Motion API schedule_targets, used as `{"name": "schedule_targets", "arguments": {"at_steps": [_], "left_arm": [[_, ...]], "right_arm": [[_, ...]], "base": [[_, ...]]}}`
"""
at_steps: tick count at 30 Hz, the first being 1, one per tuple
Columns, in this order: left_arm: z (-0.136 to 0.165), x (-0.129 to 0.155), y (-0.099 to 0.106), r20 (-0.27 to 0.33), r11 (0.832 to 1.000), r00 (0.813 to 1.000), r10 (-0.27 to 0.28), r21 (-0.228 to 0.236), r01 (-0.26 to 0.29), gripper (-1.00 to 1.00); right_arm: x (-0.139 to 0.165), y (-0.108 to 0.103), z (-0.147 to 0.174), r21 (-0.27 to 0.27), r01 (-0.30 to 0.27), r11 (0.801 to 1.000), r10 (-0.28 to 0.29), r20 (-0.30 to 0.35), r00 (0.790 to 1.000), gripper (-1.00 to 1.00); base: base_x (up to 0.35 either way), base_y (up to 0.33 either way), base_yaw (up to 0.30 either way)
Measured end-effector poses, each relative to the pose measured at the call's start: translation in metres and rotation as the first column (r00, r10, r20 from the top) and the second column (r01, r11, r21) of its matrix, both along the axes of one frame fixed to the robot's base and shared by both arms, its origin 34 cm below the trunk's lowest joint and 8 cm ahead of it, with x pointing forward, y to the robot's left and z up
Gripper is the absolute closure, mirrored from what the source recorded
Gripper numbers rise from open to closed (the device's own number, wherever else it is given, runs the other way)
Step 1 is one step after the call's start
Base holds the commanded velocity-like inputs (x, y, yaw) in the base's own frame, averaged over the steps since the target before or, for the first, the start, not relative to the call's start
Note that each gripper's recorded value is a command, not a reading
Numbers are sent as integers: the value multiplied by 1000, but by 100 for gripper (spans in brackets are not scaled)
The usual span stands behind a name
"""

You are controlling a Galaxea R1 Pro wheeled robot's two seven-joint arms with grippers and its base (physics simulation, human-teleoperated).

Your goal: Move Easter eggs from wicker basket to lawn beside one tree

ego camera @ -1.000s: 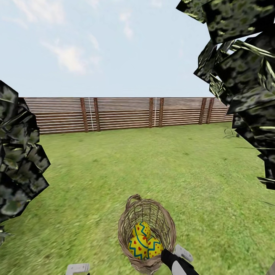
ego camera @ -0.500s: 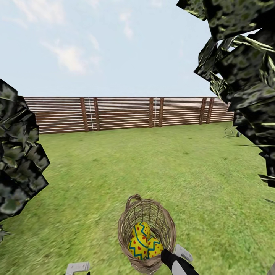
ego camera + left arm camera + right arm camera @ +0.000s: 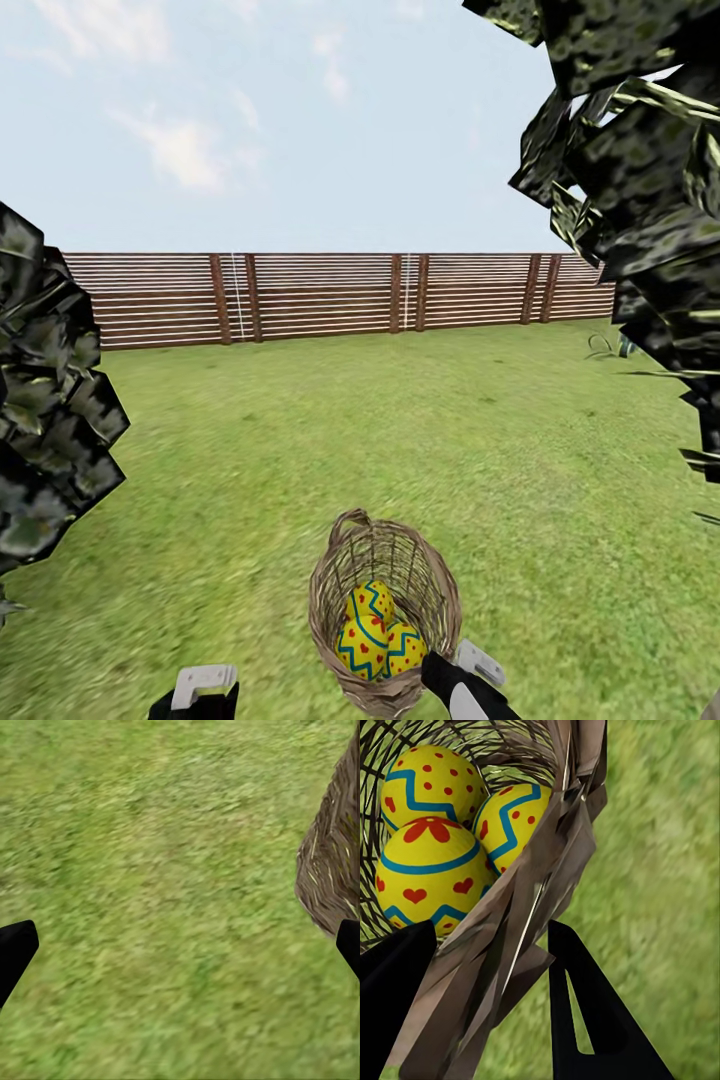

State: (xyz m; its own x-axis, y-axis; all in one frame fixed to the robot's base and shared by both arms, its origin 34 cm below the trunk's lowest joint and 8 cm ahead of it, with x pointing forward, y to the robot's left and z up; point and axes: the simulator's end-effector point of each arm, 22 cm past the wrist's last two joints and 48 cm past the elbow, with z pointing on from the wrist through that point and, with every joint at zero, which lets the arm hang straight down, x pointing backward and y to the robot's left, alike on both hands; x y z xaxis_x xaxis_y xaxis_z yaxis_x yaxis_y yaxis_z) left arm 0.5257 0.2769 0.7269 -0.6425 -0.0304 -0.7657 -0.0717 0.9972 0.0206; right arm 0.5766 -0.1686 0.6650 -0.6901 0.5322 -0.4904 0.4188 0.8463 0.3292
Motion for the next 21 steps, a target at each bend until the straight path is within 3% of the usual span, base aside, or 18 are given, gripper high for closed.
{"name": "schedule_targets", "arguments": {"at_steps": [21], "left_arm": [[-26,5,-1,16,1000,1000,-2,-1,2,-100]], "right_arm": [[1,-1,-32,-1,0,1000,0,-1,1000,100]], "base": [[0,0,0]]}}
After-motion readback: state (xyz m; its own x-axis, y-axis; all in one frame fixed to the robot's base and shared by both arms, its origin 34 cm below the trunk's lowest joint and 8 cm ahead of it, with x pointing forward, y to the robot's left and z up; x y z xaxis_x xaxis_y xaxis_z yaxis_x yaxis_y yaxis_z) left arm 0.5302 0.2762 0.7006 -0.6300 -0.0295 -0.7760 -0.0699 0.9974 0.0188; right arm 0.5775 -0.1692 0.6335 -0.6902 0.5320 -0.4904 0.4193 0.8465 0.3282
